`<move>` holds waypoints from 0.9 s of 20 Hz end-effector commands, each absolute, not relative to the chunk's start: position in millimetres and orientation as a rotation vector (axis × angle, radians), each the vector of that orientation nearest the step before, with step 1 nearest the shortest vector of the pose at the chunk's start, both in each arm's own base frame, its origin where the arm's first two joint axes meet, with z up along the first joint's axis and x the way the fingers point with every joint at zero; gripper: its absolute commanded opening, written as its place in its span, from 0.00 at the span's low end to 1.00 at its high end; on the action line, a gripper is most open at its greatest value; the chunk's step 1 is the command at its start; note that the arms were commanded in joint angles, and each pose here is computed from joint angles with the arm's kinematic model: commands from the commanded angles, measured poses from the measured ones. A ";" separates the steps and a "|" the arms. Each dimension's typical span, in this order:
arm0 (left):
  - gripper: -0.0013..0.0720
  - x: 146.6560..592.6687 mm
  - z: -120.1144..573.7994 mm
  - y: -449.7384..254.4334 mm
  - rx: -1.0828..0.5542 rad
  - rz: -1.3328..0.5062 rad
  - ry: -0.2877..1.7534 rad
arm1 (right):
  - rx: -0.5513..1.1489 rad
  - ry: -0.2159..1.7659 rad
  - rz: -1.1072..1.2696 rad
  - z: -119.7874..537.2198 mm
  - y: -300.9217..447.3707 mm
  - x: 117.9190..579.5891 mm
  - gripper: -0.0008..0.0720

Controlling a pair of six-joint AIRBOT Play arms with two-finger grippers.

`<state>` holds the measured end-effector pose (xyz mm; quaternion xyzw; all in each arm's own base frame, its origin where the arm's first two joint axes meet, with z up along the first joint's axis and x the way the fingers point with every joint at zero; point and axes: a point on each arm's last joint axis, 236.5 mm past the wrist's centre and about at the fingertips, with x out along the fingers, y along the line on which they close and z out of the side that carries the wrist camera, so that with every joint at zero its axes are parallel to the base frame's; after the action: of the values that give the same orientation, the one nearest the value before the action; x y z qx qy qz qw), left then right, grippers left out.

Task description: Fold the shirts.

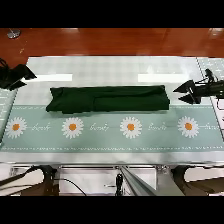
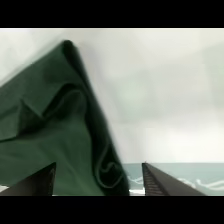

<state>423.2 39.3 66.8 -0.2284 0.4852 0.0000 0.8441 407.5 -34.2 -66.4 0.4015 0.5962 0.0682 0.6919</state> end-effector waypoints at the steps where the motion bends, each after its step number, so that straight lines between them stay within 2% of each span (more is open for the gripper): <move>1: 0.98 412.9 91.7 -21.7 -0.480 -0.144 0.888 | 0.900 1.390 0.172 -91.0 -12.6 407.2 0.86; 5: 0.98 404.5 70.9 -88.3 -0.423 -0.286 0.983 | 0.935 1.403 0.276 -98.5 32.8 417.8 0.85; 6: 0.98 404.7 63.1 -102.1 -0.417 -0.312 1.004 | 0.924 1.400 0.293 -96.7 40.4 419.7 0.75; 7: 0.98 403.9 54.9 -115.8 -0.421 -0.338 1.031 | 0.906 1.406 0.320 -92.0 46.2 420.3 0.37; 8: 0.98 403.0 47.9 -127.9 -0.423 -0.364 1.055 | 0.884 1.411 0.360 -84.3 50.9 420.0 0.05; 9: 0.98 401.5 43.7 -143.0 -0.427 -0.407 1.069 | 0.863 1.412 0.386 -76.2 51.7 419.0 0.05; 10: 0.86 400.0 43.0 -158.4 -0.435 -0.454 1.074 | 0.837 1.399 0.390 -66.3 49.7 418.5 0.05; 11: 0.34 398.1 43.6 -174.2 -0.435 -0.506 1.074 | 0.787 1.388 0.374 -57.8 41.2 415.8 0.05; 12: 0.05 397.6 45.1 -187.2 -0.430 -0.548 1.065 | 0.717 1.382 0.352 -47.2 32.8 410.6 0.05; 14: 0.04 398.8 48.0 -212.2 -0.427 -0.600 1.056 | 0.589 1.356 0.313 -19.5 19.6 394.8 0.05; 18: 0.04 406.5 31.9 -265.4 -0.248 -0.630 1.070 | 0.462 1.262 0.302 36.0 24.7 341.6 0.05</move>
<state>403.4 -228.5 41.3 -0.1569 0.4971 -0.2823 0.8053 376.7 25.9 6.6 0.2584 0.5962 0.1471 0.7458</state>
